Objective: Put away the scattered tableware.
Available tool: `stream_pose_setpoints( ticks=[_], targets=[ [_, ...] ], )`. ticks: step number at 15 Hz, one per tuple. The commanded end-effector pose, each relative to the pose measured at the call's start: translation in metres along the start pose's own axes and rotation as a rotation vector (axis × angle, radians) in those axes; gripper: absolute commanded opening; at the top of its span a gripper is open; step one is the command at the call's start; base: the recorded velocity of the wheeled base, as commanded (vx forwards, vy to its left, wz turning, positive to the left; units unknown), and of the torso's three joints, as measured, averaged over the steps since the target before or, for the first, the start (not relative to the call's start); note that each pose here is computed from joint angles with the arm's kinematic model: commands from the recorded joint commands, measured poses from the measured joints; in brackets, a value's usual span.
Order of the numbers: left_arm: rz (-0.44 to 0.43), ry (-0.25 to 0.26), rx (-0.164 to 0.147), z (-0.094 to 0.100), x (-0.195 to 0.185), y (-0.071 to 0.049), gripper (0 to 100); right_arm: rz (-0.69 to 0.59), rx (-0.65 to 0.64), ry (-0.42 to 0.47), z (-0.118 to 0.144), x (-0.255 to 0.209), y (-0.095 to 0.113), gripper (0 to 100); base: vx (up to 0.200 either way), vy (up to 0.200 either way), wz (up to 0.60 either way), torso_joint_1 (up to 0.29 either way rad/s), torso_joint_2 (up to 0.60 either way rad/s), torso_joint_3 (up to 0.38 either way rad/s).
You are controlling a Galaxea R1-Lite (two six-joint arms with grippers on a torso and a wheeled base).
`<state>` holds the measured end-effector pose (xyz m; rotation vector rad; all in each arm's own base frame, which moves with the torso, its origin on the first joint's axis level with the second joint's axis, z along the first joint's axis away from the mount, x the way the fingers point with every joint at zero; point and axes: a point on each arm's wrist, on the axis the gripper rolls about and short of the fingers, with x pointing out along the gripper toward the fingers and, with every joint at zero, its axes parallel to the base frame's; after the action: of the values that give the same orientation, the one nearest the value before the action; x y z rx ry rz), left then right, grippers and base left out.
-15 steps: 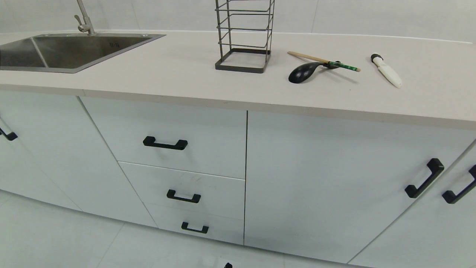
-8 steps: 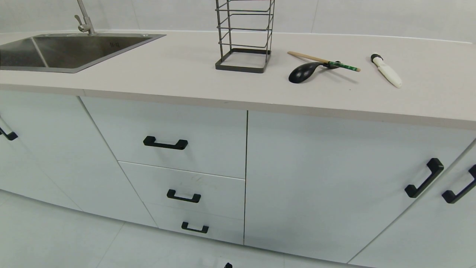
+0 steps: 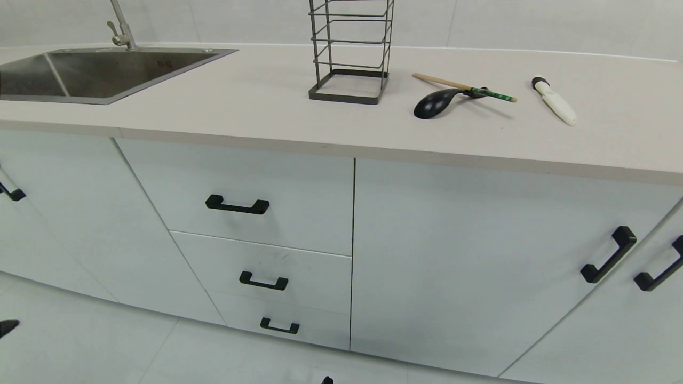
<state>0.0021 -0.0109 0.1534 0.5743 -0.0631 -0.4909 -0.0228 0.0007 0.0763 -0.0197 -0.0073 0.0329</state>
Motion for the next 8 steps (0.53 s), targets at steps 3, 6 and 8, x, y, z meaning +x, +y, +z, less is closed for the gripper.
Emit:
stream_pose_setpoints(
  ticks=[3, 6, 8],
  targets=[
    [-0.356, 0.255, 0.111, -0.023, 0.035, 0.003, 100, 0.001, 0.000, -0.001, 0.000, 0.000, 0.000, 0, 0.000, 0.000, 0.00, 0.000, 0.00, 0.000],
    [-0.447, 0.349, 0.306, -0.024, 0.065, 0.019, 100, 0.001, 0.000, -0.001, 0.000, 0.000, 0.000, 0, 0.000, 0.000, 0.00, 0.000, 0.00, 0.000],
    [-0.479, 0.367, 0.320, -0.024, 0.074, 0.021, 100, 0.001, 0.000, -0.001, 0.000, 0.000, 0.000, 0, 0.000, 0.000, 0.00, 0.000, 0.00, 0.000]
  ],
)
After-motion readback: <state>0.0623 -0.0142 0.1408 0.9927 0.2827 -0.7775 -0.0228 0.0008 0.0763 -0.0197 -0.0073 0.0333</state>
